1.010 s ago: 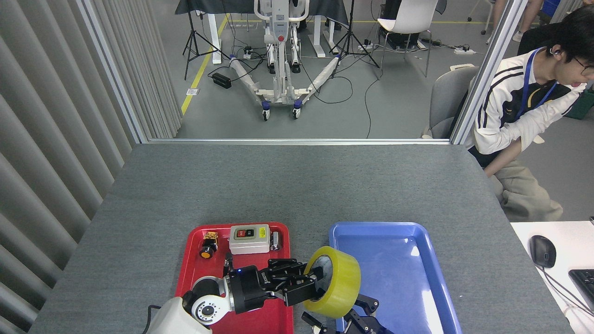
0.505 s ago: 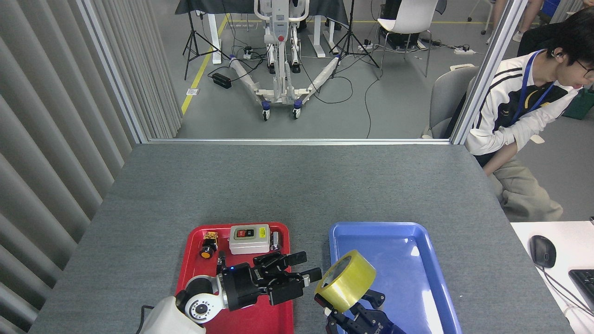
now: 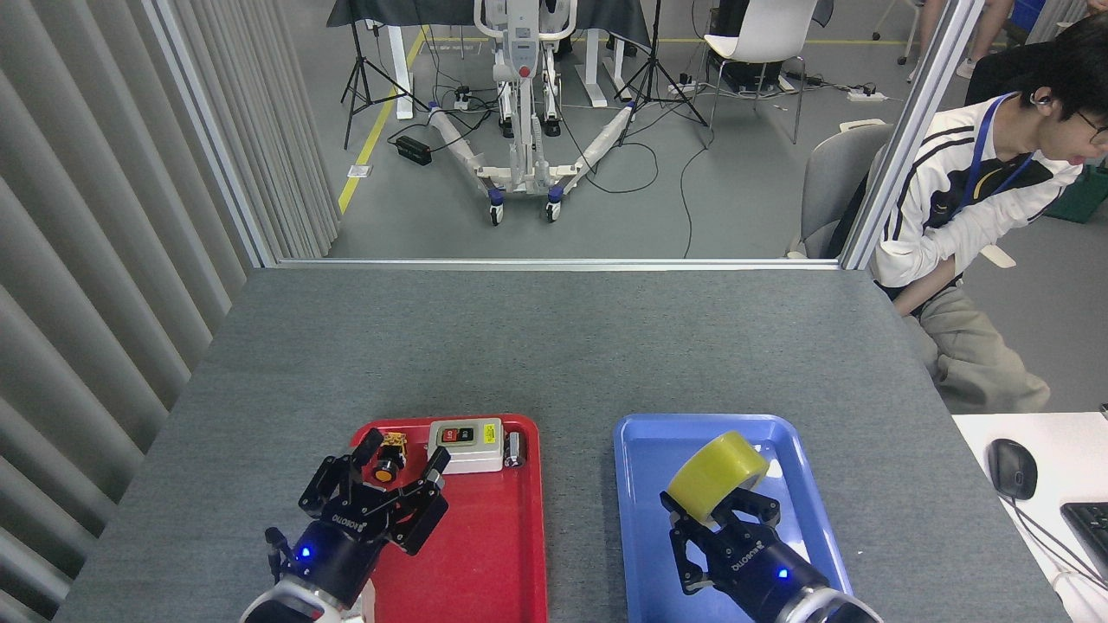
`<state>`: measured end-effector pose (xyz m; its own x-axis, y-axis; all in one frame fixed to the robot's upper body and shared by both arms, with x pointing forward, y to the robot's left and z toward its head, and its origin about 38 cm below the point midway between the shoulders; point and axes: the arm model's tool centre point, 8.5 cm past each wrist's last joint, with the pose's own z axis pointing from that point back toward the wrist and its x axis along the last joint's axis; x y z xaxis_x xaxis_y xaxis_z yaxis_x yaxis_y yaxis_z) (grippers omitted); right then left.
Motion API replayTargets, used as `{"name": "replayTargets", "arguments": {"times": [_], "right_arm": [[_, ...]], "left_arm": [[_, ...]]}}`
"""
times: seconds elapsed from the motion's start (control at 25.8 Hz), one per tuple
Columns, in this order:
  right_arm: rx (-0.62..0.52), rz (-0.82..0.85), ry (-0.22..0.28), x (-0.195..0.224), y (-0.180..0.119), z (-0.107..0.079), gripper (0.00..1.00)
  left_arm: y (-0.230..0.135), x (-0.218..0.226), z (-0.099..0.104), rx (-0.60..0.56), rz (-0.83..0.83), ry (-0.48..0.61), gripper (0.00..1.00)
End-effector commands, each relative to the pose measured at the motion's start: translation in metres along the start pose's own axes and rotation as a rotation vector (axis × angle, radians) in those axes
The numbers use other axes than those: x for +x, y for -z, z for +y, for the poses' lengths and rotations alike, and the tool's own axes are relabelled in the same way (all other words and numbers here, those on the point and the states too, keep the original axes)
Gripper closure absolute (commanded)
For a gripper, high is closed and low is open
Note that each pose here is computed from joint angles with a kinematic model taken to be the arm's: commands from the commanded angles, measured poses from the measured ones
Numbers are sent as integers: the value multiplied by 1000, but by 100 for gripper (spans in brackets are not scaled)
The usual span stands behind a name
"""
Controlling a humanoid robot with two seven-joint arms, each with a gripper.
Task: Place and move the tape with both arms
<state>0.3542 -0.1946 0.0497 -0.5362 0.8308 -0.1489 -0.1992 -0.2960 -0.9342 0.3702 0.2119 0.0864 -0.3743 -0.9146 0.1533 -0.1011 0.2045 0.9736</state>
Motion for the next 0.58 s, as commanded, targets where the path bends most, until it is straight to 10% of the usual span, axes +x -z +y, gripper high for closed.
{"name": "replayTargets", "arguments": {"times": [0.0, 0.27, 0.35, 0.47, 0.54], "right_arm": [[358, 55, 14, -15, 5, 2, 100], [718, -68, 188, -4, 0, 7, 100], [733, -30, 233, -7, 0, 8, 78], [730, 42, 303, -12, 1, 12, 2], [682, 73, 329, -14, 3, 10, 0]], "left_arm": [[-14, 8, -6, 35, 132, 173, 0], [-15, 7, -22, -138, 129, 165, 0], [-15, 8, -27, -191, 113, 157, 0], [-15, 9, -26, -188, 100, 156, 0], [-15, 9, -26, -189, 99, 155, 0]]}}
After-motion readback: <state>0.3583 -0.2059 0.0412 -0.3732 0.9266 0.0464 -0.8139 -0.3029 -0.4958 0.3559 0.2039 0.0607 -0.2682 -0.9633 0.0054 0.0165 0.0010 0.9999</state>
